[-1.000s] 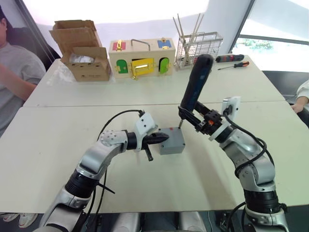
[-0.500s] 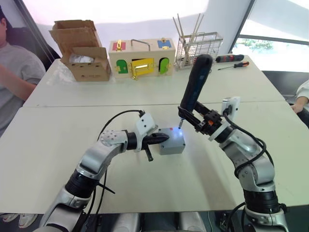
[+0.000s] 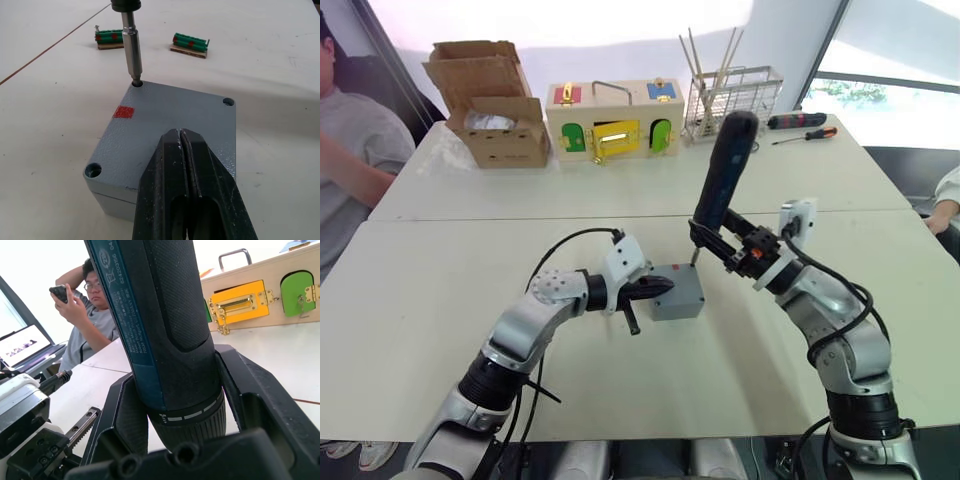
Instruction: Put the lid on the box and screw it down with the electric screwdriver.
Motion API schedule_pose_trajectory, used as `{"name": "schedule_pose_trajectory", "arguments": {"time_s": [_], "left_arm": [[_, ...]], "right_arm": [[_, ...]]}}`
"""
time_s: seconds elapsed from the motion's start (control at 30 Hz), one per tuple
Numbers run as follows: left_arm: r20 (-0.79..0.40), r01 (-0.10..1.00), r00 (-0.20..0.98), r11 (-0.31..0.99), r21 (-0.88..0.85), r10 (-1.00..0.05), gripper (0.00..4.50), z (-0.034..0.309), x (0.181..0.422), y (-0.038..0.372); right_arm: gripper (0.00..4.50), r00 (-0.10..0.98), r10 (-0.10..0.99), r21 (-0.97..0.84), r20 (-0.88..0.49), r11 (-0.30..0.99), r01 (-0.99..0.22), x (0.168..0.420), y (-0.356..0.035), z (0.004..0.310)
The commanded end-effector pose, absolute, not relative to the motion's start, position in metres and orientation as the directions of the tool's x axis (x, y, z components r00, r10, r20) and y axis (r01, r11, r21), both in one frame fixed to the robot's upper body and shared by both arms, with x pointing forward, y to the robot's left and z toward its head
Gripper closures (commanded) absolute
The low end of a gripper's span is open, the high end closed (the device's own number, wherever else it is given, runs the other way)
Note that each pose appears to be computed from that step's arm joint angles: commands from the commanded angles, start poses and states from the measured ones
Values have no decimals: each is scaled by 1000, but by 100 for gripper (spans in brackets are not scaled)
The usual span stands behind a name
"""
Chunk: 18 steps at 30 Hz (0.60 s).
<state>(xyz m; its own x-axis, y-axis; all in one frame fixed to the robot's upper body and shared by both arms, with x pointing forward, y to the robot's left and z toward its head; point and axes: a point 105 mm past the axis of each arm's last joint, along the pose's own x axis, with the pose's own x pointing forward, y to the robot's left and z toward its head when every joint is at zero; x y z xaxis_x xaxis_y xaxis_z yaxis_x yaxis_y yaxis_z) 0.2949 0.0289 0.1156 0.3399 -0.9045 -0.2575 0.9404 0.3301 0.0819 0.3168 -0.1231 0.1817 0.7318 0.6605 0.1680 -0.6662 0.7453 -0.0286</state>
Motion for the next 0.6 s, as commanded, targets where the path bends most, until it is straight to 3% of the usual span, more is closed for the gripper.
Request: {"name": "schedule_pose_trajectory", "arguments": {"time_s": [0.03, 0.17, 0.27, 0.4, 0.53, 0.6], "left_arm": [[-283, 942, 333, 329, 60, -900, 450, 104, 291, 32], [-266, 941, 338, 334, 61, -903, 450, 107, 285, 36], [-174, 917, 399, 393, 69, -900, 450, 126, 290, 41], [-65, 895, 446, 443, 56, -893, 450, 151, 298, 42], [-18, 897, 440, 439, 60, -898, 450, 171, 299, 38], [-34, 941, 334, 332, 61, -942, 450, 178, 283, 26]], "right_arm": [[267, 731, 646, -44, 218, 755, -654, 318, -135, 213], [267, 702, 668, -101, 248, 738, -667, 311, -142, 250], [267, 679, 668, -67, 304, 726, -684, 304, -150, 277], [267, 716, 631, 28, 299, 744, -668, 310, -157, 282], [267, 800, 578, 100, 161, 797, -595, 324, -170, 269], [267, 875, 485, 62, 13, 873, -485, 331, -207, 265]]}}
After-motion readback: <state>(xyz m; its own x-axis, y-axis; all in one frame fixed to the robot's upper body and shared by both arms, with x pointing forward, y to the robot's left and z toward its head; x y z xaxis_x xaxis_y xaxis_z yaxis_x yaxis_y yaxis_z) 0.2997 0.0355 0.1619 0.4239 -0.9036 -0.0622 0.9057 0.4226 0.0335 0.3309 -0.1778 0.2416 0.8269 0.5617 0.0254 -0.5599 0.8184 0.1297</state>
